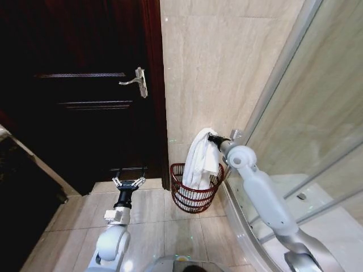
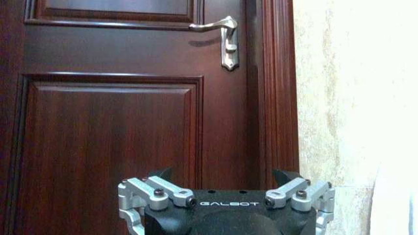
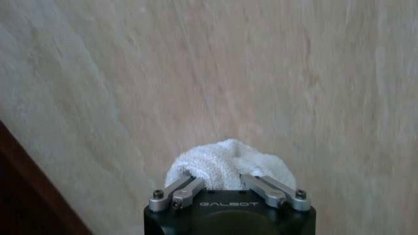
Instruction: Discard the used towel into the hamper.
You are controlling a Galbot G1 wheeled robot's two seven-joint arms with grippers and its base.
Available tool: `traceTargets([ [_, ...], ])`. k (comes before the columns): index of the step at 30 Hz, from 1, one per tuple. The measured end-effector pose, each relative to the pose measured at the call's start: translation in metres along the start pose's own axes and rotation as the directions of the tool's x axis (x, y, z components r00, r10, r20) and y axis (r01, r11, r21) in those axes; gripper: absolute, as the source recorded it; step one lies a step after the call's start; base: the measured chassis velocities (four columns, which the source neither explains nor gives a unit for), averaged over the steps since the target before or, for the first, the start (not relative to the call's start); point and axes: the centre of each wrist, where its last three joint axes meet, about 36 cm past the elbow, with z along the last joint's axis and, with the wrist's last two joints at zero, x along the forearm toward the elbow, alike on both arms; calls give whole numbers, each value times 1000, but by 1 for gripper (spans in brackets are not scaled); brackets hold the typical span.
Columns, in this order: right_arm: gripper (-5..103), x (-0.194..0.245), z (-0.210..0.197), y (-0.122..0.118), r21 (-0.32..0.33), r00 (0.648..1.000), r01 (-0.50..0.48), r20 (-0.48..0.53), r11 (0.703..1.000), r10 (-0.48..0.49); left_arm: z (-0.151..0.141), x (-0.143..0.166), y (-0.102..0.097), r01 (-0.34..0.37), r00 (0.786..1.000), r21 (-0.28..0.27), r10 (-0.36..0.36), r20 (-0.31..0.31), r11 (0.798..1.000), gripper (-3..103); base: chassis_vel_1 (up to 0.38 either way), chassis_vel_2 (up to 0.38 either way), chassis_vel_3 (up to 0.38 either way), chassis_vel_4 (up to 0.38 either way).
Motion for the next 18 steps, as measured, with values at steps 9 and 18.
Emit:
traceTargets([
  [9,8,-6,11,9,-37,994,-70,-85,997,67,0,0,0,1,1000,2,-1,8,1000,100,0,0,0,0],
  [18,12,-1,22,6,-77,990,-84,-117,994,75,-1,-1,-1,-3,1000,5,3,10,1000,100,0,0,0,0],
])
